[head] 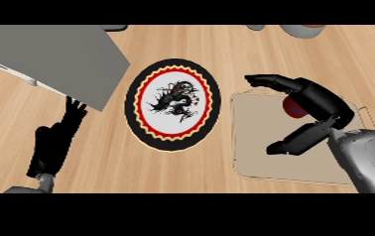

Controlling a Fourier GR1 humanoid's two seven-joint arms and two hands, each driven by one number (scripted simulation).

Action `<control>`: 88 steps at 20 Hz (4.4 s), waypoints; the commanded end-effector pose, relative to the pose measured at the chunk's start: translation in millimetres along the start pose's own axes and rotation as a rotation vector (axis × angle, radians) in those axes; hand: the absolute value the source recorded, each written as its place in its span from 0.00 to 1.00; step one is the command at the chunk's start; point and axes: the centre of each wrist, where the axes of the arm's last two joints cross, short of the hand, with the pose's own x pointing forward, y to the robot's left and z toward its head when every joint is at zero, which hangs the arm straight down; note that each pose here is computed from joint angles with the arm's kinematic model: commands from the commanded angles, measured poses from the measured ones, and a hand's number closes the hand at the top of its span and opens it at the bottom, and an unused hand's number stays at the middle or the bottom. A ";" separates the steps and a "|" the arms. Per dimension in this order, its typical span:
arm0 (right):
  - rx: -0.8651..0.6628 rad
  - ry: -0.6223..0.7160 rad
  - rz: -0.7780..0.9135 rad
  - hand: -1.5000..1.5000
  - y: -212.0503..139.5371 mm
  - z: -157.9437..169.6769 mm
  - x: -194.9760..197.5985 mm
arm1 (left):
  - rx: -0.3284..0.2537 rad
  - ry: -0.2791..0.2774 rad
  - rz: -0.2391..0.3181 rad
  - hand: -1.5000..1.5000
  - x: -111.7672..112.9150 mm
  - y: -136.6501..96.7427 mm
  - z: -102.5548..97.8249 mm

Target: Pick the can from the tray and place it in the plate

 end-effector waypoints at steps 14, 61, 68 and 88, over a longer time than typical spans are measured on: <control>0.039 -0.001 0.512 0.00 -109.6 71.0 22.6 | -0.004 -0.201 0.029 0.50 47.7 -25.8 -28.7; 0.392 0.464 0.800 1.00 -91.3 24.6 -94.5 | -0.030 -0.229 0.036 0.50 80.3 -51.2 -46.7; 0.354 0.422 0.827 1.00 -92.6 15.4 -97.7 | -0.011 -0.220 0.030 0.50 69.8 -38.3 -56.6; -0.758 0.698 0.779 1.00 -11.4 -20.1 -119.6 | 0.124 -0.101 0.037 0.50 27.3 -3.5 -31.9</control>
